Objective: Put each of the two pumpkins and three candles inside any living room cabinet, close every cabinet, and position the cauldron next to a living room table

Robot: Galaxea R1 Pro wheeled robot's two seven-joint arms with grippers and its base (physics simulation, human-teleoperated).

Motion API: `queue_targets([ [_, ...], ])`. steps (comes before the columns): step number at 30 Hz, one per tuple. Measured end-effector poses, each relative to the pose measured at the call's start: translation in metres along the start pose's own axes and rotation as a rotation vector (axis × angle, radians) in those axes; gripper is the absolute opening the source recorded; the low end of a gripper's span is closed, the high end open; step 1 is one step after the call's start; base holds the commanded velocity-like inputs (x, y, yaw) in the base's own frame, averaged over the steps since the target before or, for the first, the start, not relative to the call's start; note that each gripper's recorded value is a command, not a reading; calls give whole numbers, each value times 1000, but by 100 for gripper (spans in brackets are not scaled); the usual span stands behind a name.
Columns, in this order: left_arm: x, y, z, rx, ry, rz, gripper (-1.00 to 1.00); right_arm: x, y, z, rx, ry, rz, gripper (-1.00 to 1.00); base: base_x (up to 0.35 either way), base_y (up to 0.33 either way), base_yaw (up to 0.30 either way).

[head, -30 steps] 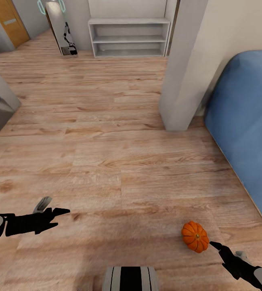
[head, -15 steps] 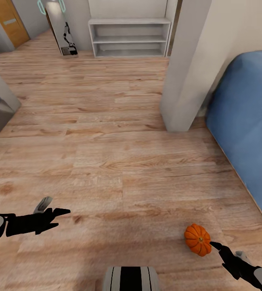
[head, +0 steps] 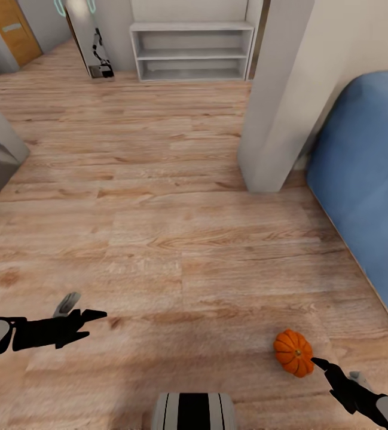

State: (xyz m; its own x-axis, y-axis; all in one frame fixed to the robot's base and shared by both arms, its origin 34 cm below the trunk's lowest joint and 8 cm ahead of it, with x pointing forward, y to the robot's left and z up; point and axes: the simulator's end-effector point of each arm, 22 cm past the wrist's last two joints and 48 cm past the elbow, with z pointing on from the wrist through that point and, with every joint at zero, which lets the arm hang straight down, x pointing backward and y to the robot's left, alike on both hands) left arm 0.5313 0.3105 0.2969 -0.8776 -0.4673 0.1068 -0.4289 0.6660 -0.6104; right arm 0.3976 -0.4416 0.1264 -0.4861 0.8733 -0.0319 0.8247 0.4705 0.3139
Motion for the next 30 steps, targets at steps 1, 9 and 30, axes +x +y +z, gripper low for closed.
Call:
queue_targets([
  [1,1,1,2,-2,4,-2,100,1,-2,1,4,2,1,100,0,0,0],
  [9,4,7,8,-7,18,-11,100,4,-9,4,20,9,2,100,0,0,0],
  [30,3,-6,5,54,16,-12,100,2,-8,4,14,7,1,100,12,12,0],
])
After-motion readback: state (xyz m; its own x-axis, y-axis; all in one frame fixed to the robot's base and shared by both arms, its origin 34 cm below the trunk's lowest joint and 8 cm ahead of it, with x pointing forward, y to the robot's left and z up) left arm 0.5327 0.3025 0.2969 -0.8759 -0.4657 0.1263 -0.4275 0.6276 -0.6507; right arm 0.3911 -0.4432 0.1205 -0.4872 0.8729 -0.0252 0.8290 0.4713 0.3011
